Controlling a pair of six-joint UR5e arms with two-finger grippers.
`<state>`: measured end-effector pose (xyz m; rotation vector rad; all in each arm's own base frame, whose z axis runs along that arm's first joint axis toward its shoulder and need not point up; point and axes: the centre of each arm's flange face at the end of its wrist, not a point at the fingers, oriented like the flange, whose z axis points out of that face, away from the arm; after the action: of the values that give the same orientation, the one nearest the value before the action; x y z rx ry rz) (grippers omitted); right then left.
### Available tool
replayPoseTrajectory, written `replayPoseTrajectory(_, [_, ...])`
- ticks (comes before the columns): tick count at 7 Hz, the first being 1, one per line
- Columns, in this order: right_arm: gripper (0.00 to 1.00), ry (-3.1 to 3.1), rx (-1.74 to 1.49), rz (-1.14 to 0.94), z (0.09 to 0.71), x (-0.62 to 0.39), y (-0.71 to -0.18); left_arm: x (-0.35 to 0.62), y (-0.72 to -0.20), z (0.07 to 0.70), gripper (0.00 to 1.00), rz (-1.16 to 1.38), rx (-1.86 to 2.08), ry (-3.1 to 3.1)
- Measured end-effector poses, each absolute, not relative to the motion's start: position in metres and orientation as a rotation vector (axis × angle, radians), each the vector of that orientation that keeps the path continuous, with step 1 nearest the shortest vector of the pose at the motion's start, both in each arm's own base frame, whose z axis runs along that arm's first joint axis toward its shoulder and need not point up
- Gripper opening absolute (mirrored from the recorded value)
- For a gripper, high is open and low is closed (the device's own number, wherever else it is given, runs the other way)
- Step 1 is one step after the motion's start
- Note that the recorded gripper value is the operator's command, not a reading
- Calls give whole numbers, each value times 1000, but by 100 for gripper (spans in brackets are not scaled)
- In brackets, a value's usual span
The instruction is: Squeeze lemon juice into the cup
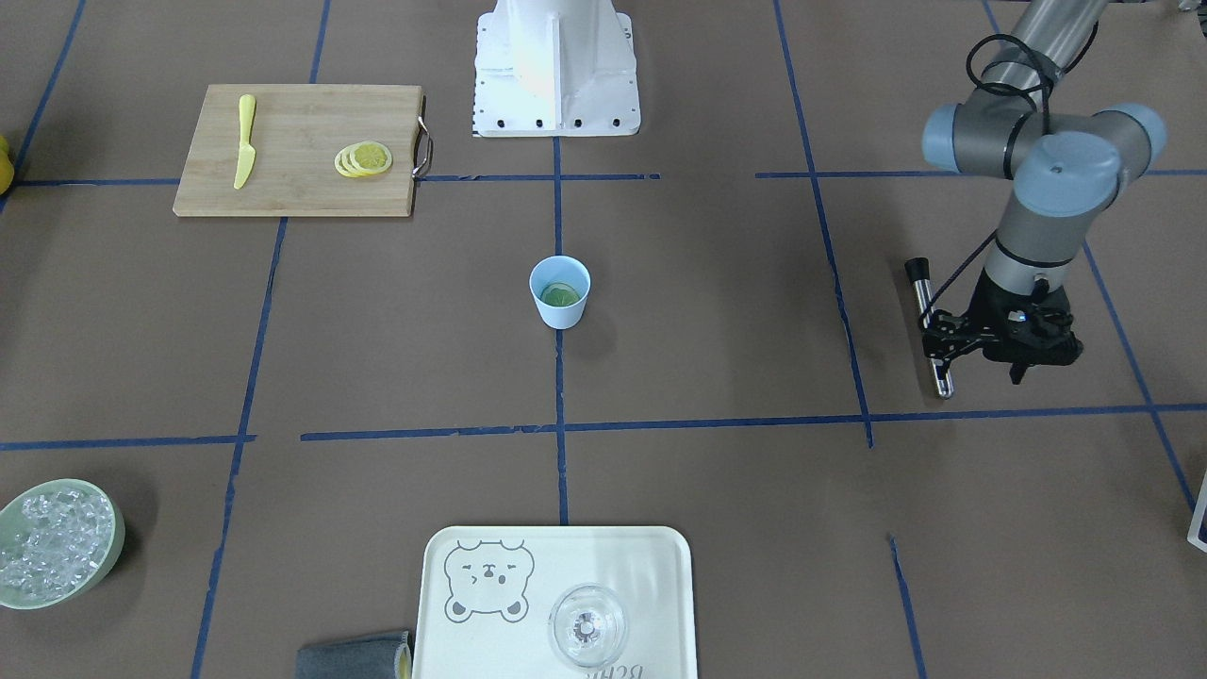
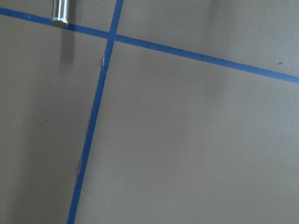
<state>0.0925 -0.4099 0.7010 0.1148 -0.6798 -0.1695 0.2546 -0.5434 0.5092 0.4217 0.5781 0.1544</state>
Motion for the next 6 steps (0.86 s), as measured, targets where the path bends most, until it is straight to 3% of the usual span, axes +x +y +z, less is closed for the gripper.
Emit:
replayPoseTrajectory(3, [100,-681,114,-171,702,92,-408,97,-574,500,100,346,418,565])
replayPoseTrajectory(6, [100,-686,117,-174,700,92,-406,-18,-549,551,100,304,179,596])
